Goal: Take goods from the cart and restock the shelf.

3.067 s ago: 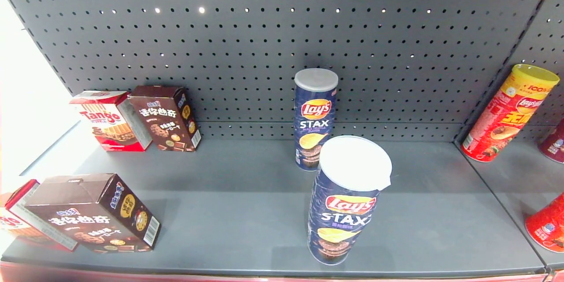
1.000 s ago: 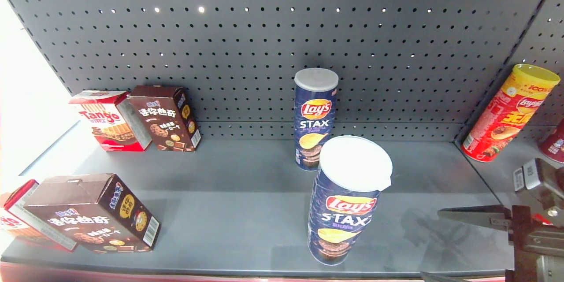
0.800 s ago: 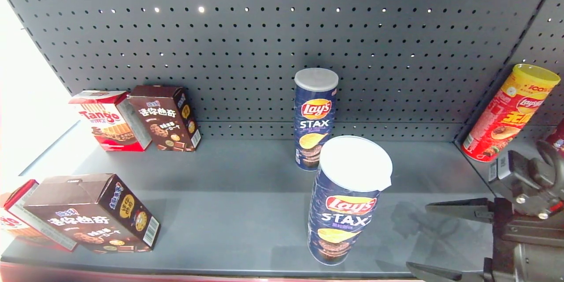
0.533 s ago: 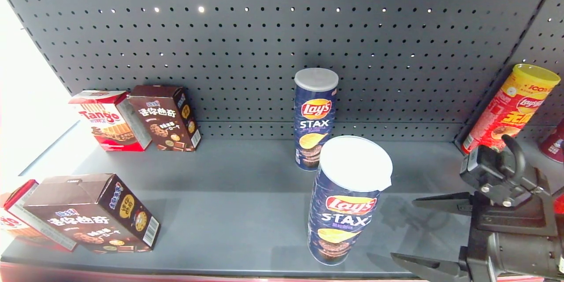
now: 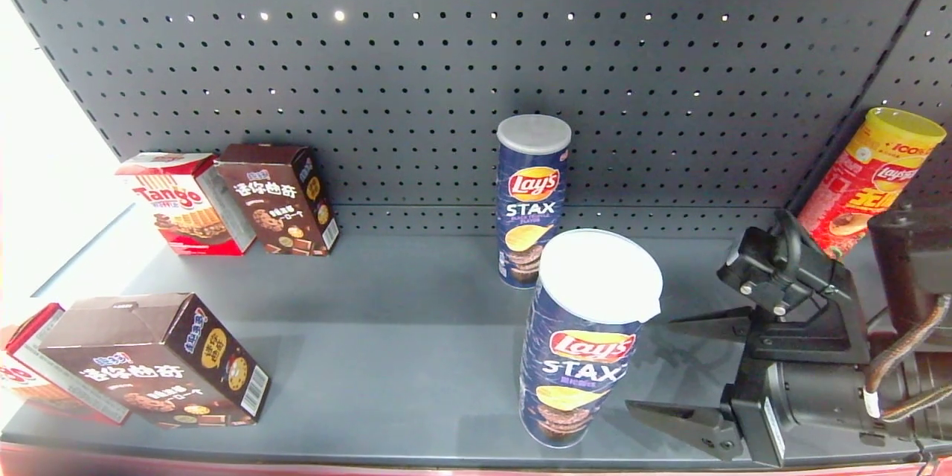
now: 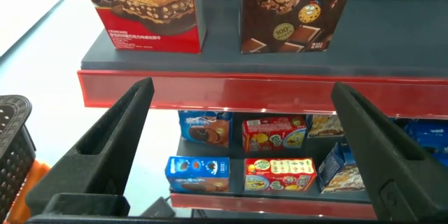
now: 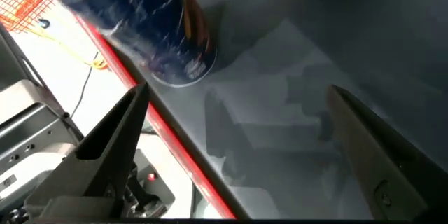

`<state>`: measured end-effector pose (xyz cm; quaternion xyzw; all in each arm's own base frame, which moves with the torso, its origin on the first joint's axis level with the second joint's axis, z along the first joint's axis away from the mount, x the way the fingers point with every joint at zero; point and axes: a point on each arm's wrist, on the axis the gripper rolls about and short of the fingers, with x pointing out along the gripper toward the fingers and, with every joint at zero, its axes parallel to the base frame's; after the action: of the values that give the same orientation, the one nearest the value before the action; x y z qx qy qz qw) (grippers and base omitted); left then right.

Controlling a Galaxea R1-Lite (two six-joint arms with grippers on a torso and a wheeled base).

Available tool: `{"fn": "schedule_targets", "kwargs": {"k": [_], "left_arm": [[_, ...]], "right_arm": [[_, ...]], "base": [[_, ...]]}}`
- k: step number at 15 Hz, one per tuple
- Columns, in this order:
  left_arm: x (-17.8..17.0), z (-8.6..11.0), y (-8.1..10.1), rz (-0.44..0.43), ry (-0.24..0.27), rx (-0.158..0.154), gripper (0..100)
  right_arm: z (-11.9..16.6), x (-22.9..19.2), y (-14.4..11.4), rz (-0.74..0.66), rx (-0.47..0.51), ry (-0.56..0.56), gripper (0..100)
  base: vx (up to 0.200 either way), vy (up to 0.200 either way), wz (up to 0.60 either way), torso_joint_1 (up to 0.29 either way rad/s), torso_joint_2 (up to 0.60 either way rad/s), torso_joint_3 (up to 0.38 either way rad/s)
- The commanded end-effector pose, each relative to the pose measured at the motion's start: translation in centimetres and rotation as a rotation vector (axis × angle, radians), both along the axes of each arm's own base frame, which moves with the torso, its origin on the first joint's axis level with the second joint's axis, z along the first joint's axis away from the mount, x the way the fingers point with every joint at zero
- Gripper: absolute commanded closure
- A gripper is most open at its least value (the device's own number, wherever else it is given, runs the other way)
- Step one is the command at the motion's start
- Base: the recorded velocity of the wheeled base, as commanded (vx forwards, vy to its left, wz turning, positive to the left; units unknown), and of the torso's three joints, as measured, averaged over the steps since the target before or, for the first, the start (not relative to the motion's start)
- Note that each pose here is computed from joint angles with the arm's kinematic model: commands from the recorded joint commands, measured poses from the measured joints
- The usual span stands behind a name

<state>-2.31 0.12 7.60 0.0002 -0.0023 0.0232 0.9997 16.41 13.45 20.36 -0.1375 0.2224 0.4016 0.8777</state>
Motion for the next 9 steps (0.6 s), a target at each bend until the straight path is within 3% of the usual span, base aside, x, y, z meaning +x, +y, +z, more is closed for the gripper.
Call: {"fn": "schedule_targets", "kwargs": {"k": [1,9], "left_arm": [[0.0,0.0,0.0,0.001,0.002,0.000,0],[0.0,0.0,0.0,0.000,0.002,0.000,0]], "right_arm": [[-0.1,0.9,0.7,0.000,-0.009,0.011,0],[-0.3,2.0,1.7,0.013,-0.022,-0.001,0]], "base": [[0.000,0.000,0.00,0.000,0.00,0.000],[0.000,0.000,0.00,0.000,0.00,0.000]]}}
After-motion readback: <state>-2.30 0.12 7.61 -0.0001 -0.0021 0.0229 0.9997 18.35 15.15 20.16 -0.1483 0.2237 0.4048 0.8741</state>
